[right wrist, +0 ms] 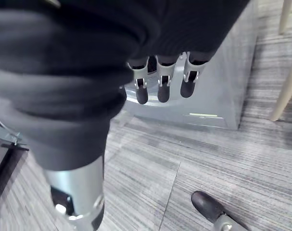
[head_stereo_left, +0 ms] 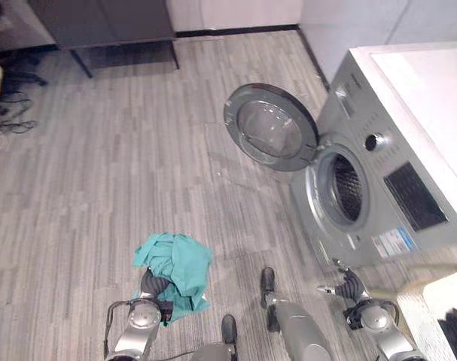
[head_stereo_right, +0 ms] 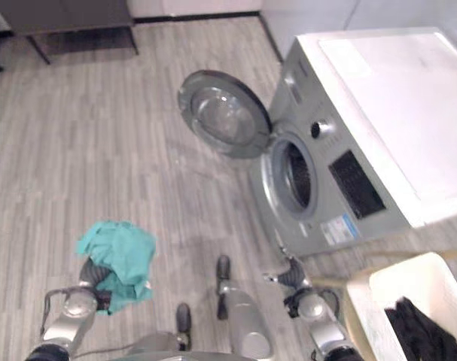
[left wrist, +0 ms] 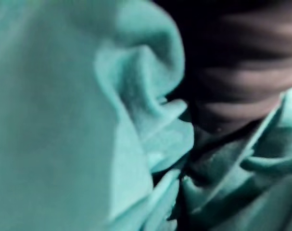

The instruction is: Grab the laundry basket,head to the washer,open it,put in the laundry and shut it.

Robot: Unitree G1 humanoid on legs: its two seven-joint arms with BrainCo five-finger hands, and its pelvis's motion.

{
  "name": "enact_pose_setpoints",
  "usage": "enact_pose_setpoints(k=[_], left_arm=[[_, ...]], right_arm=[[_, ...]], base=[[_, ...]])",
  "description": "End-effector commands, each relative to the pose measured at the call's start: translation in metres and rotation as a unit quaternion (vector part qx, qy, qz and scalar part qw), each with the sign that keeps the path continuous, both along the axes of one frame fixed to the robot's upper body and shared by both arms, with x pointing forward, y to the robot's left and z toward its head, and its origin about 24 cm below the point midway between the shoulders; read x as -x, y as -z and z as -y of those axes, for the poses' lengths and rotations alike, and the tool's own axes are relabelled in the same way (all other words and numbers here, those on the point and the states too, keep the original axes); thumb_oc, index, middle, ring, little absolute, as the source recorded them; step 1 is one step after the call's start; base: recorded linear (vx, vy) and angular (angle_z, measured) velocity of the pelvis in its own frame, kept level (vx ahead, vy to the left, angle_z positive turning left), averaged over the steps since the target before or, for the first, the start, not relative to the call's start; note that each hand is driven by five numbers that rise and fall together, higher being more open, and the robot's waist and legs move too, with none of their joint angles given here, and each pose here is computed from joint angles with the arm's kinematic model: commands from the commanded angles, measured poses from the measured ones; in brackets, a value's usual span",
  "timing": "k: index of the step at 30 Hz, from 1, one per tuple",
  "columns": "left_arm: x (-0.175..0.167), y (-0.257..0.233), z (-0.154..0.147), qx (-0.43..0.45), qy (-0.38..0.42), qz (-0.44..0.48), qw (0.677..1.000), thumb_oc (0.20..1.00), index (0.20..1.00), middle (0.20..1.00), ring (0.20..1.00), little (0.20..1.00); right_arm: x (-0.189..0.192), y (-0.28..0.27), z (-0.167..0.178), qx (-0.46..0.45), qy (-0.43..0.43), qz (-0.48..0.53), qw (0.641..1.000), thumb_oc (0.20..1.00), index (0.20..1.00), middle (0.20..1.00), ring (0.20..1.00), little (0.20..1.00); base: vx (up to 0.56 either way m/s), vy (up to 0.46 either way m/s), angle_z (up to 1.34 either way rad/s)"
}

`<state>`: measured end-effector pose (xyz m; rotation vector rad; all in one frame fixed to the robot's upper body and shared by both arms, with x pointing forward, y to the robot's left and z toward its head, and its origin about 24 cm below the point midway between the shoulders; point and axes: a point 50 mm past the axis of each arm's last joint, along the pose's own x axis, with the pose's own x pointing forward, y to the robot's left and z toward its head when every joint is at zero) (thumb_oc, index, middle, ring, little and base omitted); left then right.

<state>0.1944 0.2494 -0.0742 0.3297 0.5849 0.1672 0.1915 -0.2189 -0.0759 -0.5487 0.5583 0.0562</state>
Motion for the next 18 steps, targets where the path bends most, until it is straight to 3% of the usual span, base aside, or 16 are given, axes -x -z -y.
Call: enact_pose_setpoints(k=[1, 11, 18], left_arm=[[-0.009, -0.017, -0.001, -0.005, 0.022, 0.047, 0.999, 0.2, 0.2, 0.2, 0.2, 0.2], [-0.011, -0.013, 0.009, -0.013, 0.056, 0.031, 0.998, 0.2, 0.2, 0.2, 0.2, 0.2], [-0.01, -0.017, 0.011, -0.014, 0.067, 0.037, 0.997, 0.2, 0.2, 0.2, 0.2, 0.2]], right_arm=[[-0.009, -0.012, 0.01, 0.007, -0.002, 0.031, 0.999, 1.0, 1.0, 1.0, 1.0, 1.0], [-0.005, -0.009, 0.024, 0.017, 0.026, 0.019, 0.999, 1.0, 1.0, 1.0, 1.0, 1.0], [-0.002, -0.006, 0.028, 0.036, 0.025, 0.01, 0.999, 1.0, 1.0, 1.0, 1.0, 1.0]], base=[[0.31, -0.247, 0.64], [0.23, -0.034, 0.0], [0.39, 0.24, -0.83]])
